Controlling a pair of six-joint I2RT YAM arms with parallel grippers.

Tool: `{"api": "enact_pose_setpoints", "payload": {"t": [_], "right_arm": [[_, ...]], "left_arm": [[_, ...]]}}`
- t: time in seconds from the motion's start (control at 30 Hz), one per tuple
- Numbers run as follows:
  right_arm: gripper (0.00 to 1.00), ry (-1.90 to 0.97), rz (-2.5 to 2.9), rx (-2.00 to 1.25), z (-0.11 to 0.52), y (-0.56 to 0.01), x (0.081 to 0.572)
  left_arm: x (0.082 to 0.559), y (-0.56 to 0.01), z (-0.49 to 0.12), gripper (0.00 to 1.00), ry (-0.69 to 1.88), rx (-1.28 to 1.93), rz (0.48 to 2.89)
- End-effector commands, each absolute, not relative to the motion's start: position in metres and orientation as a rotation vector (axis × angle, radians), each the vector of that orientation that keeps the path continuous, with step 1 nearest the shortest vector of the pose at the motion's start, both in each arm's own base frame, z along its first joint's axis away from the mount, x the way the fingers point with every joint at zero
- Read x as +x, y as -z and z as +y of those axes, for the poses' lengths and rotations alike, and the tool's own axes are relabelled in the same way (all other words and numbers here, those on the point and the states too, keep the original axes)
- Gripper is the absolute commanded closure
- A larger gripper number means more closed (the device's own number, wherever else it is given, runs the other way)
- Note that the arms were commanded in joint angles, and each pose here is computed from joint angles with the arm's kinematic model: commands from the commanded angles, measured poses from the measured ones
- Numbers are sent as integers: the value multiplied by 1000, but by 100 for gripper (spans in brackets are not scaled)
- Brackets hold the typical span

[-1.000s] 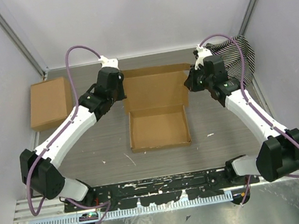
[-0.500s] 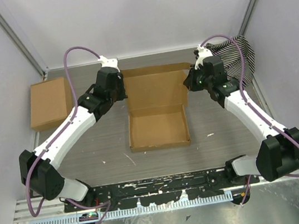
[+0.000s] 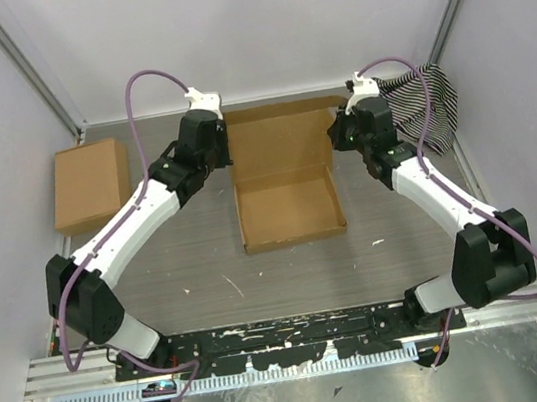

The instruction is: Fold the paper box

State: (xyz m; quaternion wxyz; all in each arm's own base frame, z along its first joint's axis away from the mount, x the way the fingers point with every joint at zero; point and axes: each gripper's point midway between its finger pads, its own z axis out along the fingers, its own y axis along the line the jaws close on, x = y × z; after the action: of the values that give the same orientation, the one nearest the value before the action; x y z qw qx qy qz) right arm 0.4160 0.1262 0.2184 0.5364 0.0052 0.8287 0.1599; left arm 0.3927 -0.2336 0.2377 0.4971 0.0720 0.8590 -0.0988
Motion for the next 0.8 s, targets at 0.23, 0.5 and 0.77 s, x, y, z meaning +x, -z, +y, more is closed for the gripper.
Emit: {"api": "enact_pose_setpoints", "payload": {"t": [0.23,0.5,0.77], "right_arm": [[96,-370,1675,19,153,-260,465],[95,-346,1725,11,161,-222,439],[94,-285,1768,19,155,-206,393]], "left_arm": [[436,-260,-256,100,206,230,1965],[418,-227,-244,100,204,207,2020],[381,-217,-231,99,291,129,2055]]}}
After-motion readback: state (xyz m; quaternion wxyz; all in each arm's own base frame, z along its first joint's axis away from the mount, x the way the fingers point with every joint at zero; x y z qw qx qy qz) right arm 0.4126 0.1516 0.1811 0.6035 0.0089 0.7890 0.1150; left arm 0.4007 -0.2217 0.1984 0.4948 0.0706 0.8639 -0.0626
